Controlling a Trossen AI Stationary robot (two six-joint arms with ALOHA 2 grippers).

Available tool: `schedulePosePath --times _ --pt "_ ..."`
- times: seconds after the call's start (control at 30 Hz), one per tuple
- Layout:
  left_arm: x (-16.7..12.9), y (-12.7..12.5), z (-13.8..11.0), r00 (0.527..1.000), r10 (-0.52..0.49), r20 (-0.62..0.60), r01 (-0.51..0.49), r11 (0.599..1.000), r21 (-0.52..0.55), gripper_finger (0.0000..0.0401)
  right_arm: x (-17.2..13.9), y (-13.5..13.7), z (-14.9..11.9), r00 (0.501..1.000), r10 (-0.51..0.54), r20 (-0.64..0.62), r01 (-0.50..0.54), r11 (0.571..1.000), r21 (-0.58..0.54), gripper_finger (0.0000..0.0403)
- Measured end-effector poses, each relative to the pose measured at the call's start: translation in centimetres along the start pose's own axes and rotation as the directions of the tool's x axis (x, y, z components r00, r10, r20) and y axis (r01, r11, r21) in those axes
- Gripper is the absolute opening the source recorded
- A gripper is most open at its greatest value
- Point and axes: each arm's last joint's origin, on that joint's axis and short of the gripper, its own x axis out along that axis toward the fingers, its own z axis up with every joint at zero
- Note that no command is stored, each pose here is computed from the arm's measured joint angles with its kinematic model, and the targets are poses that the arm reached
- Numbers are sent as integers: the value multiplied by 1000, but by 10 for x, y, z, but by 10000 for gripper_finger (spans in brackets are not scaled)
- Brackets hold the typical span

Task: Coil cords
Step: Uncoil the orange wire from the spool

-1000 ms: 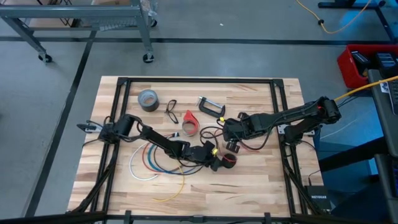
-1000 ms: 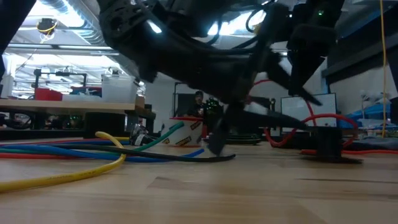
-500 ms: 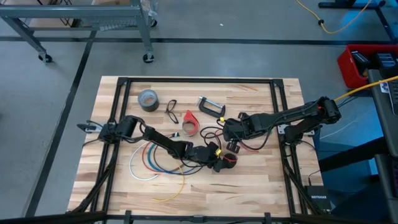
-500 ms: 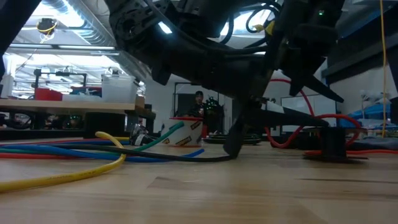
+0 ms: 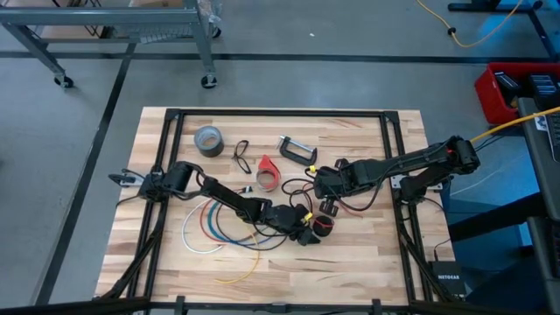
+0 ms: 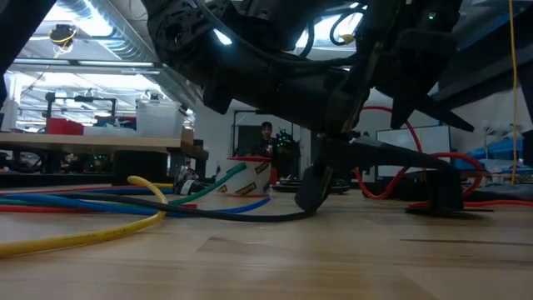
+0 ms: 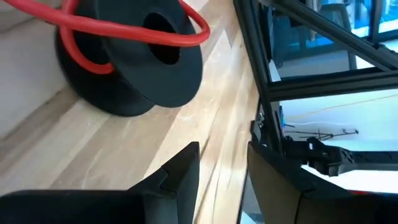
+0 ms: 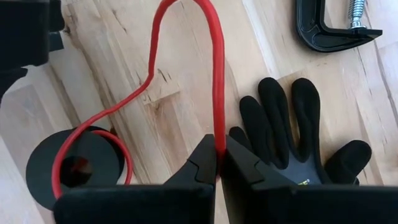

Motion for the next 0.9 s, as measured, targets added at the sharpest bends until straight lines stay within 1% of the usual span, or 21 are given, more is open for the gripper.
schedulePosePath --times 0.2,0.33,0.47,0.63,0.9 --pt "-2 11 8 994 105 19 -105 994 -13 127 0 0 0 1000 0 0 0 1000 0 10" --pt "-2 12 11 990 114 81 -115 993 2 127 0 0 0 1000 3 4 -3 1000 1 10" --pt "-3 14 20 983 125 138 -126 992 -1 127 0 1 1 1000 5 9 -5 1000 2 10" --pt "-5 21 28 974 174 142 -169 985 -42 127 0 0 1 1000 5 8 -5 1000 2 10" --pt "-6 22 34 973 174 153 -169 984 -50 127 0 2 3 999 18 32 -18 1000 8 10"
